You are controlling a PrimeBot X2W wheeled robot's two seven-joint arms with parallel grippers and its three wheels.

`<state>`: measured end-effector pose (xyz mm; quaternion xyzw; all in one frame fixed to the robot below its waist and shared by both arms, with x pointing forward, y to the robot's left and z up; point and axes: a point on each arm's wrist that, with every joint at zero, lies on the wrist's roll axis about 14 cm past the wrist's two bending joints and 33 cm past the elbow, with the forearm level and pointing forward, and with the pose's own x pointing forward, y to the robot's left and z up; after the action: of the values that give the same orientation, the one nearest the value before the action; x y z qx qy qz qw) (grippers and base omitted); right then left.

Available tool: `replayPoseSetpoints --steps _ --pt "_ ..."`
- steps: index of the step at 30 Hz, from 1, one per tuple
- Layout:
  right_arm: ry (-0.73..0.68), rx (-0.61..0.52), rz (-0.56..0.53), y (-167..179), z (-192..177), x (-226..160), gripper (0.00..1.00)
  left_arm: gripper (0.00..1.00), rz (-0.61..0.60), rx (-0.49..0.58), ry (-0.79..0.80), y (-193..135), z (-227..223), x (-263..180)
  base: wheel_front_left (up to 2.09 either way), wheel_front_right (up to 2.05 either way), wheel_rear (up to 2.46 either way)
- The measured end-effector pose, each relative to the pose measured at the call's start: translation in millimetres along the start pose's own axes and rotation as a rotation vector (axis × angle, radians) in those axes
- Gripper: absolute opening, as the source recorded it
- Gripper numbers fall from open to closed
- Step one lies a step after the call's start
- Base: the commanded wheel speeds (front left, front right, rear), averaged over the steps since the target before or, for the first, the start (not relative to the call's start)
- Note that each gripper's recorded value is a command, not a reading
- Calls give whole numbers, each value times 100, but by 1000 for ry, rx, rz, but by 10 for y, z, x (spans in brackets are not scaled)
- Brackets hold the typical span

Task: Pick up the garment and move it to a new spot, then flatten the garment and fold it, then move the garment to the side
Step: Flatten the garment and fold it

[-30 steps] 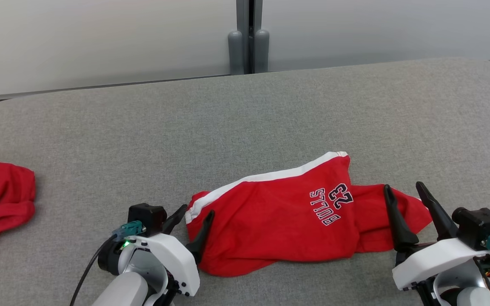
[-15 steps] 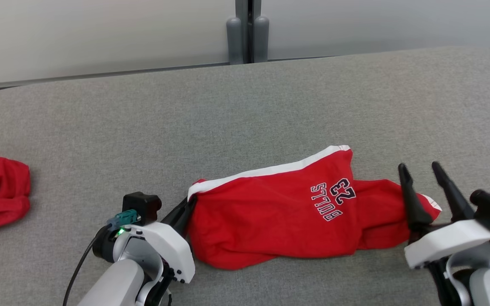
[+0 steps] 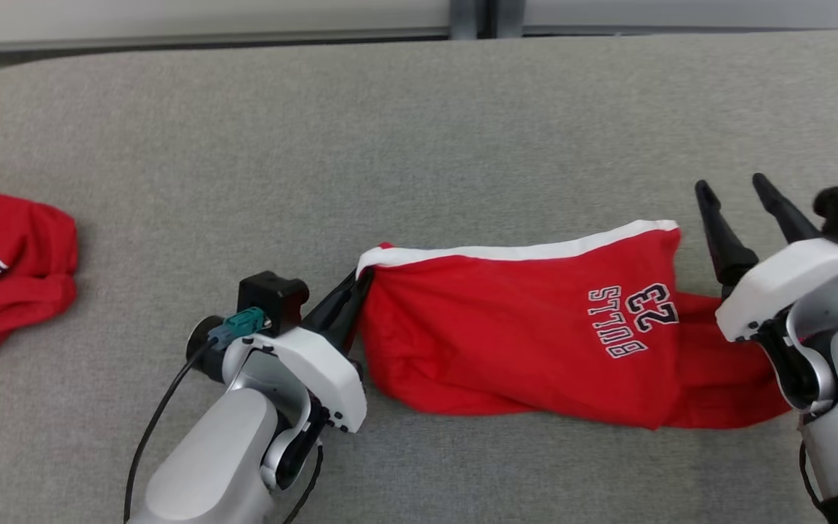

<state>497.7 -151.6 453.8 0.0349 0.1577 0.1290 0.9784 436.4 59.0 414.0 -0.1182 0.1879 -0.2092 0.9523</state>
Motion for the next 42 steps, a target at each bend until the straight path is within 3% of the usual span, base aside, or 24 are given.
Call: replayPoseSetpoints --steps 9,12,13,14,16,20,25,30,42 --pt "346 -4 110 218 -799 266 100 0 39 -23 3 171 -110 39 0 0 0" --pt "383 -4 128 241 -851 269 100 0 39 -23 -1 176 -116 49 0 0 0" --pt "386 -7 132 242 -847 274 48 0 38 -22 -4 174 -110 54 0 0 0" --pt "386 -5 133 241 -845 276 42 0 37 -21 -6 174 -105 58 0 0 0" --pt "396 2 138 252 -864 264 0 0 35 -17 -14 169 -90 58 0 0 0" --pt "323 15 137 237 -722 295 0 0 38 3 -50 172 -10 57 0 0 0" --pt "93 16 131 210 -173 329 0 0 46 76 -130 180 257 44 0 0 0" --pt "-167 4 128 203 490 185 0 0 25 184 -284 53 825 19 0 0 0" --pt "-774 -145 87 223 2114 -922 0 0 -98 407 -667 -685 2259 -432 0 0 0"
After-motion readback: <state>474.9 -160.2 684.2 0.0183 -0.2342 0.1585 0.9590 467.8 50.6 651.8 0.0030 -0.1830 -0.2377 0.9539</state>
